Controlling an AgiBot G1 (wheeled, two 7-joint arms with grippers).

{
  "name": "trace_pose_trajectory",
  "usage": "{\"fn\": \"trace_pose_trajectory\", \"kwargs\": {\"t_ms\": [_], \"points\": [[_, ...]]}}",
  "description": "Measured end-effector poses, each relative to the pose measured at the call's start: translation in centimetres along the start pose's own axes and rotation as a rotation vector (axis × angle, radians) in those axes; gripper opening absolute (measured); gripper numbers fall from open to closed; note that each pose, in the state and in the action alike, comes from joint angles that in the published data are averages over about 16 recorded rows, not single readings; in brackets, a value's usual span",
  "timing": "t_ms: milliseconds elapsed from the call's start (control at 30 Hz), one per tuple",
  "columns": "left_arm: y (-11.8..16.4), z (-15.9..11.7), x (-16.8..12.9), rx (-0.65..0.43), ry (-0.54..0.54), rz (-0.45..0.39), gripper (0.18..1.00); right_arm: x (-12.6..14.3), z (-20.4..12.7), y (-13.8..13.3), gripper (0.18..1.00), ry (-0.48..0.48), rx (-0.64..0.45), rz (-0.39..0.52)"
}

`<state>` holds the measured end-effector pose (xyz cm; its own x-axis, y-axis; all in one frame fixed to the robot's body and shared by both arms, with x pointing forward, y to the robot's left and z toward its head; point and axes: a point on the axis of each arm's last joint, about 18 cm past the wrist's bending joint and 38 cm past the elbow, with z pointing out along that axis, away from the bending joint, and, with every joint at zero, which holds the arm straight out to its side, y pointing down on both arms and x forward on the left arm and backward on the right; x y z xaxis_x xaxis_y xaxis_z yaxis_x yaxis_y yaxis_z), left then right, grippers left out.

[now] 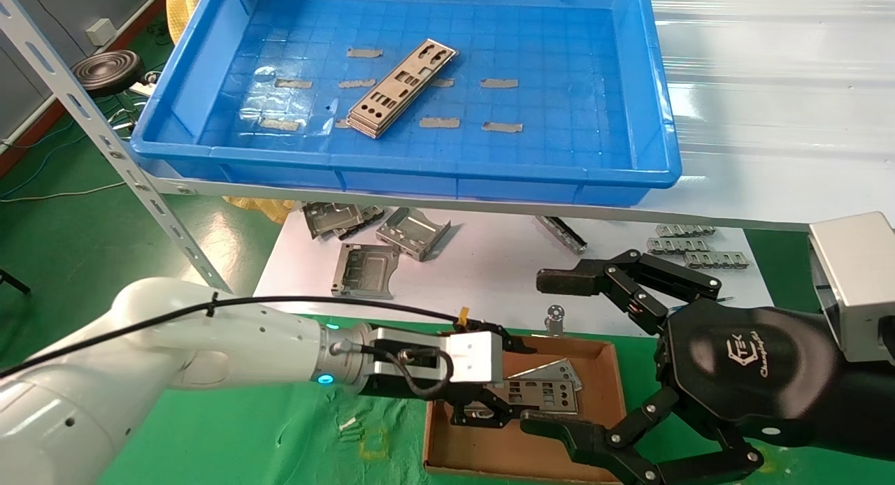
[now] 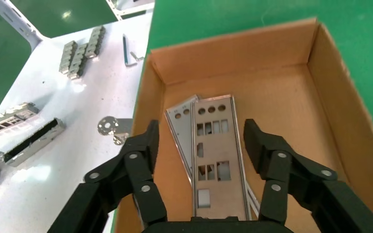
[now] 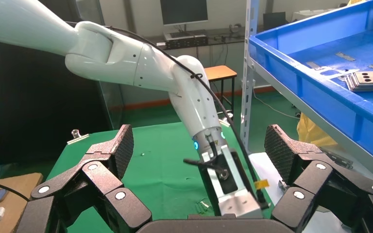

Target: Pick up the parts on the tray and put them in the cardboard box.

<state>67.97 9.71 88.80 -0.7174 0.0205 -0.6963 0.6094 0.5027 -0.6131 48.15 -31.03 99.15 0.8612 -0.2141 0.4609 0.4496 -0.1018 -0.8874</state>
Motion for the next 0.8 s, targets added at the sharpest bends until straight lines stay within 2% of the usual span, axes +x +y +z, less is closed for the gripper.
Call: {"fn": "trace_pose_trajectory", "kwargs": {"t_ms": [433, 567, 800], "points": [[-1.1, -5.0, 0.7, 0.182, 0.052, -0.252, 0.839, 0.0, 0.0, 0.0, 1.000, 0.000, 0.000, 0.000], [-1.3, -6.0, 1.0, 0.219, 0.064, -0.289, 0.897, 0.0, 0.0, 0.0, 1.000, 0.000, 0.000, 0.000], [-1.2, -6.5, 1.1, 0.231, 0.066, -0.298, 0.969, 0.0, 0.0, 0.0, 1.000, 0.001, 0.000, 0.000]]}}
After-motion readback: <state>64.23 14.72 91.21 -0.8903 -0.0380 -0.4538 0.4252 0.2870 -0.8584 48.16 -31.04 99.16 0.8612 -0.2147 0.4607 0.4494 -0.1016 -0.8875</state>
